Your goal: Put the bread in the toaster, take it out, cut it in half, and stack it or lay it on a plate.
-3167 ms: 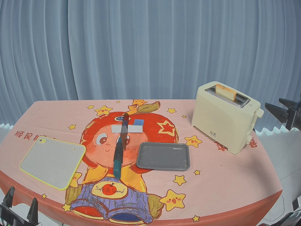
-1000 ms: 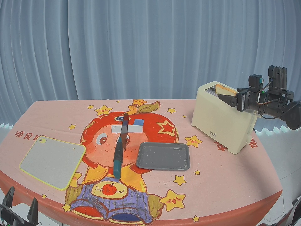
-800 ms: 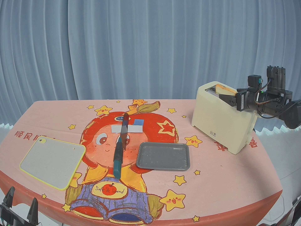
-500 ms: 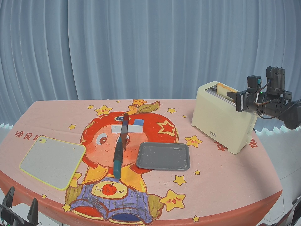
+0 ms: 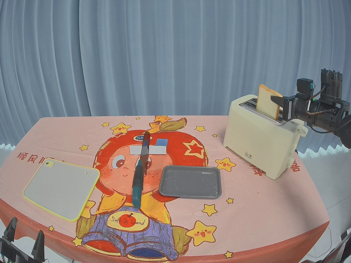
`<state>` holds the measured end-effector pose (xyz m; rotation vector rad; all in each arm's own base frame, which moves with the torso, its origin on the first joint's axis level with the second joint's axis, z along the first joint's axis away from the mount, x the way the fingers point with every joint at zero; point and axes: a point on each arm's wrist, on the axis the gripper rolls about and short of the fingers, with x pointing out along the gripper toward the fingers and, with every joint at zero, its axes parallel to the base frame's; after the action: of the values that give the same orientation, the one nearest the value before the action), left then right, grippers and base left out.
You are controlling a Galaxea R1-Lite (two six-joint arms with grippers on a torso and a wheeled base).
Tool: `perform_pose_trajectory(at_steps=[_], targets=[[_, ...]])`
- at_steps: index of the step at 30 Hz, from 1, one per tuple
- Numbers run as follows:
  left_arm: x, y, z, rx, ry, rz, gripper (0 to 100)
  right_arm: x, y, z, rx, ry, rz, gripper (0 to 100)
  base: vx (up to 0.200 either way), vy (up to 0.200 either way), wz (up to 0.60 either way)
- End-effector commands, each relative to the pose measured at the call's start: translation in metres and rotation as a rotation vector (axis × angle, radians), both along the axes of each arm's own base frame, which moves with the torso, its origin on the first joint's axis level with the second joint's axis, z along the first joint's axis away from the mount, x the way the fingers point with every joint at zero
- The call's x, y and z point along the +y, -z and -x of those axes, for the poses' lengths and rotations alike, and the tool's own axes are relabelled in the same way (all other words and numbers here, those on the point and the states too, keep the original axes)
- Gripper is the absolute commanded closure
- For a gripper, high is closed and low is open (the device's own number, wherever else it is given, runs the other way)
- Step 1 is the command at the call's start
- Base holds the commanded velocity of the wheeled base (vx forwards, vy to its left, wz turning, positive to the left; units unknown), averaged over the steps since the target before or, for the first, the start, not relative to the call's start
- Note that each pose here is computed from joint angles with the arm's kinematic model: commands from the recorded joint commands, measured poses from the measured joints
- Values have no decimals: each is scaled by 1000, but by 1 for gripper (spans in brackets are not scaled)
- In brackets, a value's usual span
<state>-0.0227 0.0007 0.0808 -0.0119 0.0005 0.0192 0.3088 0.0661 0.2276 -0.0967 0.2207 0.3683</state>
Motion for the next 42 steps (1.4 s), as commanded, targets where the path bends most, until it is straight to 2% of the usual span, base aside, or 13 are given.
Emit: perform_pose_trajectory(at_steps=[1,3,7,10,15,19,24,29,38,42], targets=[[0,5,-1,18,-1,0,0,-4,-17,16,-54,3,-10,100,0,0,0],[0,5,-1,18,-1,0,0,-4,-19,18,-59,2,-12,100,0,0,0],[0,5,-1,18,-1,0,0,-5,-37,37,-111,-3,-50,100,0,0,0],[0,5,-1,18,-1,0,0,-7,-46,47,-141,-6,-60,100,0,0,0],[0,5,-1,18,-1,0,0,-7,-56,71,-182,-27,-75,100,0,0,0],[0,5,-1,16,-1,0,0,-11,-65,103,-232,-46,-93,100,0,0,0],[0,5,-1,16,-1,0,0,-12,-73,124,-241,-58,-182,100,0,0,0],[0,5,-1,16,-1,0,0,-15,-66,128,-216,-44,-219,100,0,0,0],[0,5,-1,16,-1,0,0,-23,-59,168,-191,-63,-369,100,0,0,0],[0,5,-1,16,-1,-1,0,-23,-55,180,-178,-86,-403,100,0,0,0]])
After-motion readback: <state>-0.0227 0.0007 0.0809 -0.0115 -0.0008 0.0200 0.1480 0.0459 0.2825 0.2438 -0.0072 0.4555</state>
